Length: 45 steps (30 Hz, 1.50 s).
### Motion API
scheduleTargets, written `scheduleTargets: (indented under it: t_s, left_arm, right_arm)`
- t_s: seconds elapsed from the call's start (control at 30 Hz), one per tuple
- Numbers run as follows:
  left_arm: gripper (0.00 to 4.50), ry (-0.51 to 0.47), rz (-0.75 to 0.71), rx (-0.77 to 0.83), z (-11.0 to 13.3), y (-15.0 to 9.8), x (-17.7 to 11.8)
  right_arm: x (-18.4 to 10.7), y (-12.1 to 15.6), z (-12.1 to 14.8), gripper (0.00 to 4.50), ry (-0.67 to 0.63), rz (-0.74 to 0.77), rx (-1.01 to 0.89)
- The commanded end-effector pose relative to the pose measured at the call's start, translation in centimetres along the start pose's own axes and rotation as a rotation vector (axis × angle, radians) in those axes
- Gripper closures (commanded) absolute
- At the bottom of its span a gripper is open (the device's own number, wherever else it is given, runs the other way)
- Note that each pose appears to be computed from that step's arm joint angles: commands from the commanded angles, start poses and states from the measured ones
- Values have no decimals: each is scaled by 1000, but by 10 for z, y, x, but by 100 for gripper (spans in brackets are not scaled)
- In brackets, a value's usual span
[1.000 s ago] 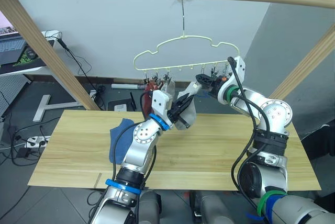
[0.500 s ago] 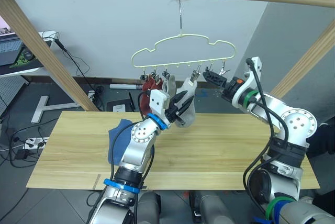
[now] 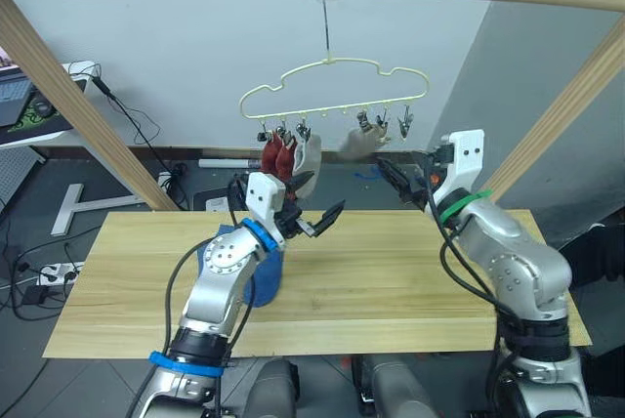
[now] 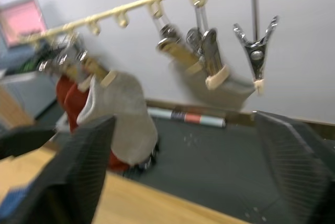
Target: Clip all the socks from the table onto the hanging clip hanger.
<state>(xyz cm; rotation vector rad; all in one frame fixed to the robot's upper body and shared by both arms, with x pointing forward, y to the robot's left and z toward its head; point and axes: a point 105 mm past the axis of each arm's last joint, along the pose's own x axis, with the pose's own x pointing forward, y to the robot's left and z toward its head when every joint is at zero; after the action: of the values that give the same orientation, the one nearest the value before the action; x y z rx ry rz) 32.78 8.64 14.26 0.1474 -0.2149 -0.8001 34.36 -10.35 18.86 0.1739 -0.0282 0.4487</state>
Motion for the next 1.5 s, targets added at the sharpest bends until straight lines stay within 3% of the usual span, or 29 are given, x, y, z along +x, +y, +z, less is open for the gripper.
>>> scheduleTargets:
  t_s: [0.03,0.1,0.23,0.33,0.93,1.5]
  left_arm:
    - [0,-45,-12,15,19,0,-5]
    - [0,-42,-12,13,21,0,-6]
    - [0,-42,-11,11,23,-2,-6]
    - [0,-48,-10,12,27,-5,-7]
    - [0,-61,-8,32,40,-6,-13]
    - [0,-83,-2,50,50,-3,-10]
  right_arm:
    - [0,6,14,170,-79,0,-102]
    - [2,5,13,240,-82,-11,-124]
    - [7,2,11,240,-101,-50,-115]
    - [13,3,11,296,-108,-53,-122]
    - [44,-5,7,296,-136,-109,-165]
    - [71,-8,20,296,-189,-131,-173]
